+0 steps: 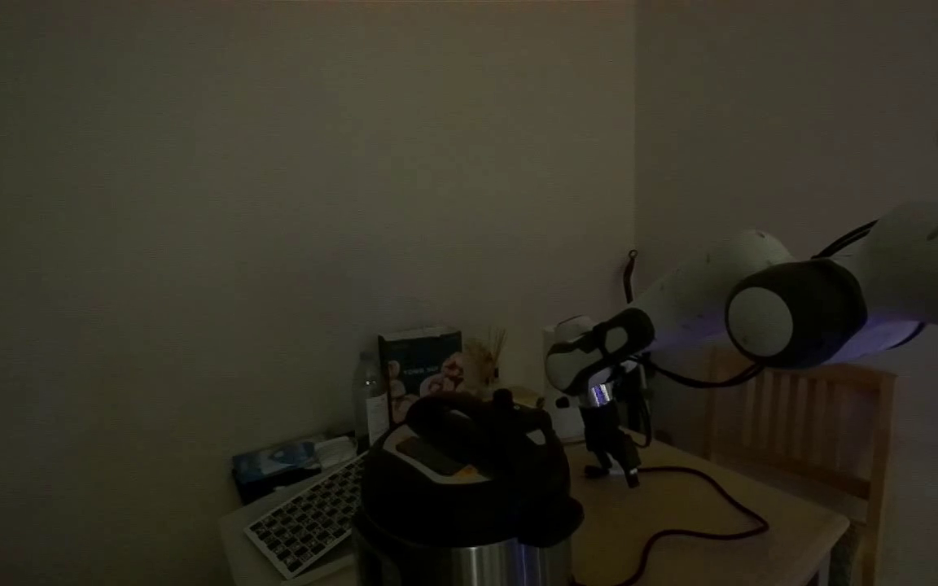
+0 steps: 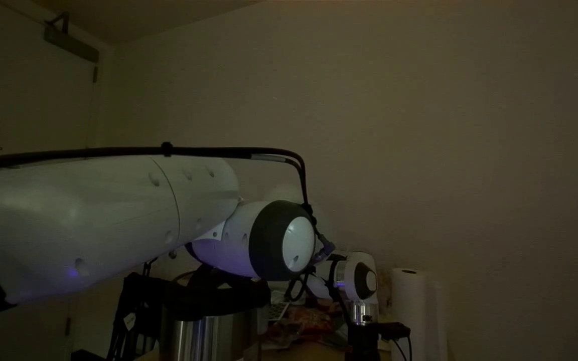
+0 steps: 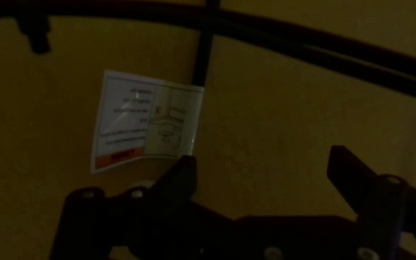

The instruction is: Put the cable across the object

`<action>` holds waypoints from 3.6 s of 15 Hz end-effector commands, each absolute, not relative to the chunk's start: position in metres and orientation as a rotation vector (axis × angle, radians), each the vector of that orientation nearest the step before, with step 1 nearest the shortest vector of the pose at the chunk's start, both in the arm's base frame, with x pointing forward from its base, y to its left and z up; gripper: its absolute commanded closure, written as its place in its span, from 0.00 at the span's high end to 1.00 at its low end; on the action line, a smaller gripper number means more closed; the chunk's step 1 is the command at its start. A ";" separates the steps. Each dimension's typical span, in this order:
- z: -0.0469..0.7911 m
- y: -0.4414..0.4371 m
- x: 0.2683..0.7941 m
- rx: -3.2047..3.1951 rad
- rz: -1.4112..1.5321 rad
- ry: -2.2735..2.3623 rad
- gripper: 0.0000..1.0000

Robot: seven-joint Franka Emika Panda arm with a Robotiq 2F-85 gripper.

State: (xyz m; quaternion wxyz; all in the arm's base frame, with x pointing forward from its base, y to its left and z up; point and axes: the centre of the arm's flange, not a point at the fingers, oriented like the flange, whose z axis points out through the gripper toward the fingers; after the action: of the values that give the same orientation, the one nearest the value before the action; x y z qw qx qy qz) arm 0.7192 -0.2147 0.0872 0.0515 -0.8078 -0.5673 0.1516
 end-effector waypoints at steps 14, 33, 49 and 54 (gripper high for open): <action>0.113 -0.222 0.750 -2.509 0.486 -1.756 1.00; 0.061 -0.222 0.765 -2.453 0.700 -1.832 0.72; 0.064 -0.255 0.749 -2.467 0.527 -1.672 0.03; 0.098 -0.243 0.723 -2.560 0.533 -1.567 0.03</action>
State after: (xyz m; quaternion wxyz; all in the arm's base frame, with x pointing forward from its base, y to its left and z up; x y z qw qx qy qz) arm 0.7206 -0.2449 0.0824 0.0502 -0.8228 -0.5387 0.1742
